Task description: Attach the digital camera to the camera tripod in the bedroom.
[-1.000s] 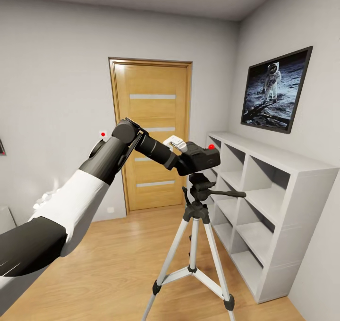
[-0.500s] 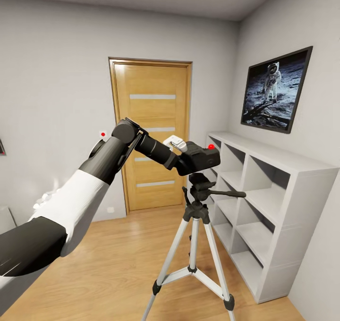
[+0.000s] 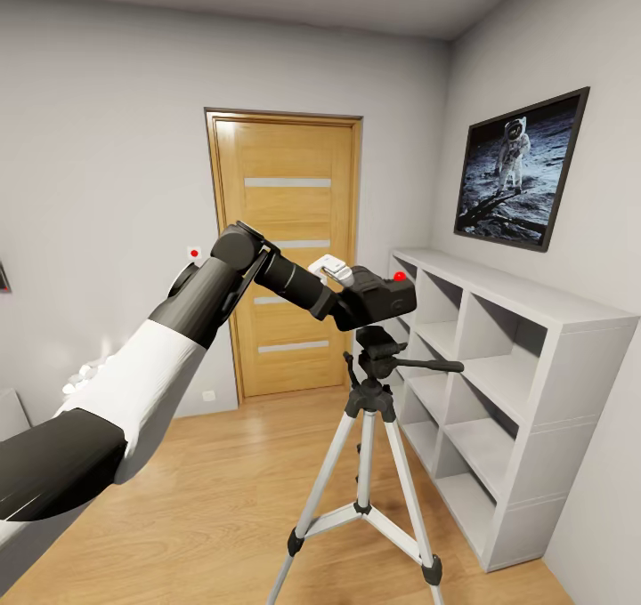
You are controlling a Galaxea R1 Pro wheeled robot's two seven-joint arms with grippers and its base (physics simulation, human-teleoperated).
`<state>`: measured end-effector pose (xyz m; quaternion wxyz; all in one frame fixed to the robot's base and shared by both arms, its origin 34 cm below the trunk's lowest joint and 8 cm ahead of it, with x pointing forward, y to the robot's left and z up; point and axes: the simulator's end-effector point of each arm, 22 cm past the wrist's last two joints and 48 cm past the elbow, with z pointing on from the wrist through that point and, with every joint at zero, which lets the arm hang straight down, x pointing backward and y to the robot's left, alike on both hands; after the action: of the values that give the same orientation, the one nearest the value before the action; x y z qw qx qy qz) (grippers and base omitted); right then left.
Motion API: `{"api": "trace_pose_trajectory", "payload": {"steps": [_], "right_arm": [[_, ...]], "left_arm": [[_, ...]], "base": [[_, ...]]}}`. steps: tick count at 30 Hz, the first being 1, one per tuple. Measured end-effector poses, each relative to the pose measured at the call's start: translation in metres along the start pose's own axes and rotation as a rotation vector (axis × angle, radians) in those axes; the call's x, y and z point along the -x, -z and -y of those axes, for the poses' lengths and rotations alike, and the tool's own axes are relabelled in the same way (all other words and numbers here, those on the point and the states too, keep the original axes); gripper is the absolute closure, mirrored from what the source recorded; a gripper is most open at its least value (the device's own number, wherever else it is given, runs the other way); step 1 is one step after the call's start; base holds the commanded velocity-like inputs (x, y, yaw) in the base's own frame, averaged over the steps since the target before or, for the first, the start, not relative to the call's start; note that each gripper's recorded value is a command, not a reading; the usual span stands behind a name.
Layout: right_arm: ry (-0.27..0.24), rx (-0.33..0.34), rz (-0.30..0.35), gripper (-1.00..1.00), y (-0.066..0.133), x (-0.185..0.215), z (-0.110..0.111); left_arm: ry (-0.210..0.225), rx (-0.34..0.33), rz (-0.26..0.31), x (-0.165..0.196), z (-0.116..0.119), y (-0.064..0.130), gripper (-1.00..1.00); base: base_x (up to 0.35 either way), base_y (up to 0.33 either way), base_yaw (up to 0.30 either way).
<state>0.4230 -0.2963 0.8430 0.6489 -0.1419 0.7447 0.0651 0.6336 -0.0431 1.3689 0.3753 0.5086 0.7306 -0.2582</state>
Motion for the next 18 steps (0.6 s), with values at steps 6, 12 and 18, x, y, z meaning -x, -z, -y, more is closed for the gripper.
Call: {"api": "trace_pose_trajectory", "payload": {"steps": [6,12,18], "right_arm": [[0.028,0.103,0.063,-1.0,-0.012,0.024,-0.016],[0.054,0.142,0.126,-1.0,-0.024,0.05,-0.021],[0.063,0.152,0.151,-1.0,-0.029,0.061,-0.022]], "left_arm": [[0.0,0.0,0.0,0.0,0.0,0.0,1.0],[0.0,0.001,0.001,0.0,0.0,0.0,1.0],[0.0,0.001,0.001,0.0,0.0,0.001,1.0]], "base": [[0.0,0.0,0.0],[0.0,0.0,0.0],[0.001,0.0,0.0]]}}
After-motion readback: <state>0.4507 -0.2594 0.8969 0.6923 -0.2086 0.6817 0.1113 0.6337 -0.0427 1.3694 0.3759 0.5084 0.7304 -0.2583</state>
